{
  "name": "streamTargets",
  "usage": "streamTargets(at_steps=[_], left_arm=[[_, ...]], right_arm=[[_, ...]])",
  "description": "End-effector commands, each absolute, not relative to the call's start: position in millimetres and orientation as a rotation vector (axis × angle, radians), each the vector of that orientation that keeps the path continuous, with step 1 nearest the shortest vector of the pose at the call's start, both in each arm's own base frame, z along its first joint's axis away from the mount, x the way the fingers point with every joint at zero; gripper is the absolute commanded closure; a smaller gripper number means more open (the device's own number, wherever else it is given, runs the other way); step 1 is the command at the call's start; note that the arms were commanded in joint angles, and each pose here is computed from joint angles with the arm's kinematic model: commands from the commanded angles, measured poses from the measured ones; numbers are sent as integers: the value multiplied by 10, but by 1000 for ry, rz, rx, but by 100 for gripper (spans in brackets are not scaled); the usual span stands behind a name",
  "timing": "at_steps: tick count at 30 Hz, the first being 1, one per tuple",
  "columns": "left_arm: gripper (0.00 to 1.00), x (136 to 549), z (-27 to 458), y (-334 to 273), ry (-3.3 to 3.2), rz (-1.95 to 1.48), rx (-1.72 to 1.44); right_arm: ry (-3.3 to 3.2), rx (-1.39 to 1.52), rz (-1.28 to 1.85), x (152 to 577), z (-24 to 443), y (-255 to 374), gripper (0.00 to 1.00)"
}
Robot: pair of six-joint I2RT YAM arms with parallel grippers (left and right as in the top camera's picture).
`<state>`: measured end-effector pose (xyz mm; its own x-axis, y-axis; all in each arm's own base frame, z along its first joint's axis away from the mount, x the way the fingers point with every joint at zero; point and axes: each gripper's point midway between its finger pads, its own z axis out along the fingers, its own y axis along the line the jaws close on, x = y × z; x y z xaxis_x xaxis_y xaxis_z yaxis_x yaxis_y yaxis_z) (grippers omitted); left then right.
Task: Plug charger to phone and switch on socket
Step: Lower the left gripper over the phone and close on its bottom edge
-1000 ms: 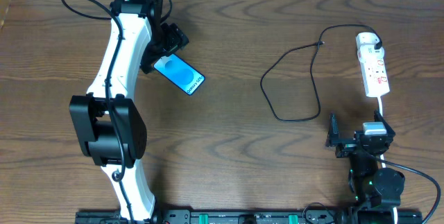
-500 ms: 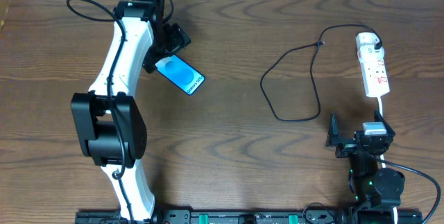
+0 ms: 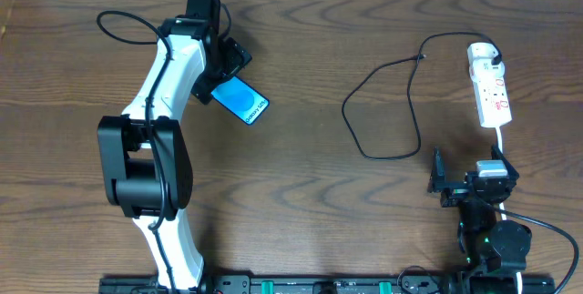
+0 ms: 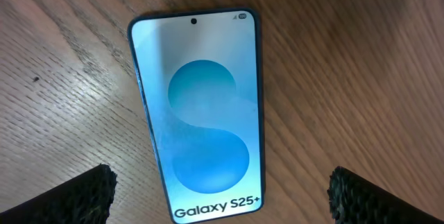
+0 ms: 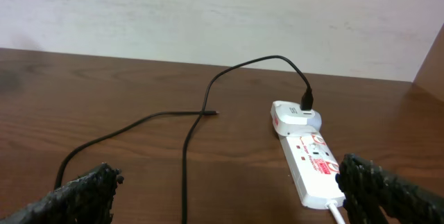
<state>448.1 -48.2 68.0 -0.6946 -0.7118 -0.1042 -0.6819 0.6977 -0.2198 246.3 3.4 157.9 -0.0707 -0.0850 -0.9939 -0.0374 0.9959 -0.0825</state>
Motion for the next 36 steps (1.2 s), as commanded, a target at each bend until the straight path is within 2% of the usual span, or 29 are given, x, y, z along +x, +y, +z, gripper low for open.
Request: streamTargets(at_steps=[1, 8, 27, 32, 36], left_arm=[[2, 4445, 445, -488, 2735, -223, -1247], [2, 4424, 133, -503, 2775, -195, -1296], [1, 4311, -324, -713, 2880, -134, -1264], [8, 4275, -356, -723, 2894, -115, -1263], [9, 4243, -358, -704, 2902, -93, -1267]], right_arm=[[1642, -88, -28, 2462, 1570, 44, 1], [1642, -88, -28, 2462, 1570, 44, 1], [1641, -88, -28, 2462, 1571, 44, 1], [1642, -88, -28, 2462, 1570, 44, 1], [1641, -88, -28, 2462, 1571, 44, 1]])
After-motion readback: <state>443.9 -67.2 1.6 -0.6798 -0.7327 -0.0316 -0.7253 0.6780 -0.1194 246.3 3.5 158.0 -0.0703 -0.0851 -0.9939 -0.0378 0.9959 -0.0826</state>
